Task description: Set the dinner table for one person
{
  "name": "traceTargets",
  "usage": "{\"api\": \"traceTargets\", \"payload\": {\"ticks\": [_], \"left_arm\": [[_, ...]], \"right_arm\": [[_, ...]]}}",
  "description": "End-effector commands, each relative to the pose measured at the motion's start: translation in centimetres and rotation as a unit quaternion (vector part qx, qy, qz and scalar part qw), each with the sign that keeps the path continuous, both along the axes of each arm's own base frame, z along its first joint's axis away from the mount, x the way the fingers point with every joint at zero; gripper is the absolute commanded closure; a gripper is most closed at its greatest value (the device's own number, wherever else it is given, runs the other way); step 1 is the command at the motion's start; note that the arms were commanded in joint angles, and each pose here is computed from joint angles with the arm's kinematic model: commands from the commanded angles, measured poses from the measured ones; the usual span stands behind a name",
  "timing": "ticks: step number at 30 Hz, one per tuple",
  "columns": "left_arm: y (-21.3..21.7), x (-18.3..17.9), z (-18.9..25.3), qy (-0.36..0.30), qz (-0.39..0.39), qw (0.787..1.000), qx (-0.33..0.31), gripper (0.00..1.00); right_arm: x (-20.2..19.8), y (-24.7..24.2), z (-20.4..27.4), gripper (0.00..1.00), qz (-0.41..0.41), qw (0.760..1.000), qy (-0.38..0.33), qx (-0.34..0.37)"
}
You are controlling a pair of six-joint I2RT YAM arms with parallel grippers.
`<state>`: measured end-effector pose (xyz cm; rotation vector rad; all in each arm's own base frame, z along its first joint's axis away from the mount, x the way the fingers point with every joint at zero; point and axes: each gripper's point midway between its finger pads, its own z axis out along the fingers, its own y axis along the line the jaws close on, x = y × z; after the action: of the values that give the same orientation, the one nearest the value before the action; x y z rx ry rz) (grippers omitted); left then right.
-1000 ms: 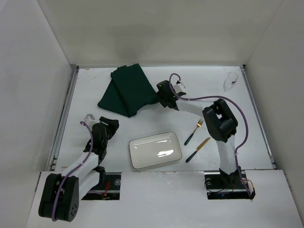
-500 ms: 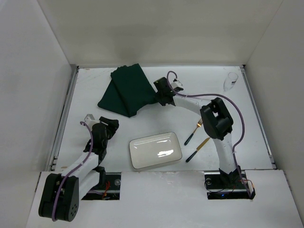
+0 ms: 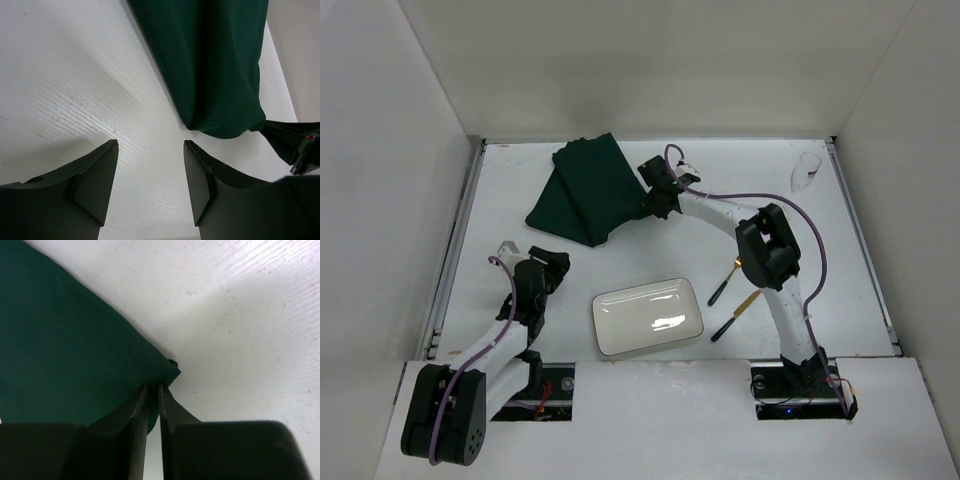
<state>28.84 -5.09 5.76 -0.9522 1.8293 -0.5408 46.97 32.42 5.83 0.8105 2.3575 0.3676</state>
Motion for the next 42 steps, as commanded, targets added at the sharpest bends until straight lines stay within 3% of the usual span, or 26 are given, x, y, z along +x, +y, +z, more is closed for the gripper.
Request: {"api": "traceTargets", "payload": {"ticks": [1, 4, 7, 10, 15, 20, 32, 39, 42], "left_arm": [[0.0, 0.4, 0.8, -0.020, 0.004, 1.000, 0.005, 0.48], [0.2, 0.4, 0.8, -0.021, 0.007, 1.000, 0.008, 0.48], [0.4, 0.5, 0.7, -0.020, 0.011, 1.000, 0.009, 0.48], [0.6, 0.6, 0.8, -0.021, 0.015, 1.000, 0.007, 0.47], [0.2, 1.5, 2.8, -0.047, 0.013, 0.999, -0.015, 0.47], [-0.1, 3.3, 3.6, -0.040, 0.024, 0.998, -0.033, 0.45], [-2.9, 6.9, 1.7, 0.006, -0.028, 0.999, 0.020, 0.46], [-3.0, 9.3, -1.7, 0.056, -0.011, 0.997, 0.043, 0.60], [-2.7, 11.1, -2.4, 0.056, 0.021, 0.998, 0.035, 0.89]], "right_arm": [[-0.1, 0.2, 0.1, 0.88, 0.012, 1.000, 0.012, -0.005], [0.6, -0.6, 0.2, 0.97, 0.002, 1.000, 0.002, 0.004], [1.3, -2.2, 1.1, 1.00, -0.009, 0.999, -0.034, 0.017], [1.5, -4.5, 2.5, 1.00, -0.016, 0.997, -0.068, 0.020], [0.1, -10.5, 5.0, 1.00, -0.041, 0.991, -0.120, -0.031], [-2.1, -13.9, 4.9, 1.00, -0.054, 0.988, -0.134, -0.047], [-3.3, -15.2, 4.5, 0.99, -0.043, 0.987, -0.155, -0.002], [-3.3, -15.8, 4.6, 0.99, -0.042, 0.986, -0.163, 0.014], [-2.6, -16.9, 4.7, 0.99, -0.054, 0.985, -0.165, 0.012]]}}
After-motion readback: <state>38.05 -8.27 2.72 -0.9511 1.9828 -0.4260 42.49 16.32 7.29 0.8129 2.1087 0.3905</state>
